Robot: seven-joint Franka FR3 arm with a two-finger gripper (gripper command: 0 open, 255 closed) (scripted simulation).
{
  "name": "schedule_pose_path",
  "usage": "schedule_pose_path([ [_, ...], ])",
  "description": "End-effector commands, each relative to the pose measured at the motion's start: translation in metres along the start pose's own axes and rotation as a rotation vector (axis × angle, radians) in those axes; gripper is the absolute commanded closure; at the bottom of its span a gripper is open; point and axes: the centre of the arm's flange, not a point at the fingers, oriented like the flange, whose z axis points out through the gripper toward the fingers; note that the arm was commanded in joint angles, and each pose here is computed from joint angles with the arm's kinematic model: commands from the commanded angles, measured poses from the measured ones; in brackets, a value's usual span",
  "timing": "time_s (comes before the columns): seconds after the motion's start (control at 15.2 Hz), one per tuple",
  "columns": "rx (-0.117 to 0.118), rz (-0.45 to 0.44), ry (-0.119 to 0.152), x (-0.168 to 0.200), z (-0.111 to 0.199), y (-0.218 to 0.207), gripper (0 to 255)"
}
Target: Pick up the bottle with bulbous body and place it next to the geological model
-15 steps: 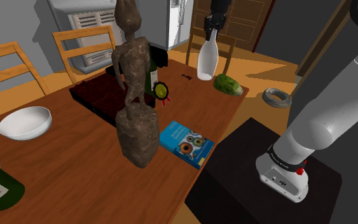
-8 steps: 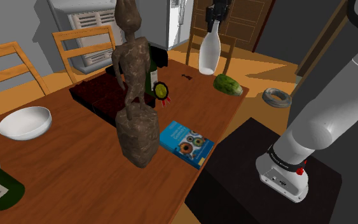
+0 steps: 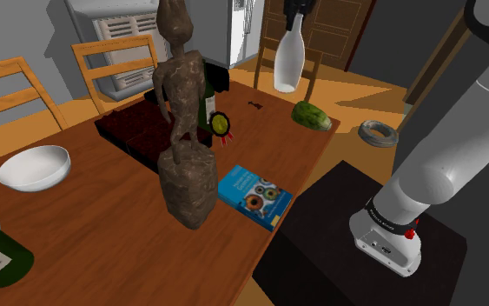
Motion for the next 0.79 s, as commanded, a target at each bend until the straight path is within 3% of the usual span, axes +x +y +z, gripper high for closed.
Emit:
schedule_pose_path([
  [0.0, 0.0, 0.0, 0.0, 0.001, -0.011, 0.0, 255],
  [0.73, 0.0, 0.0, 0.0, 0.004, -0.069, 0.001, 255],
])
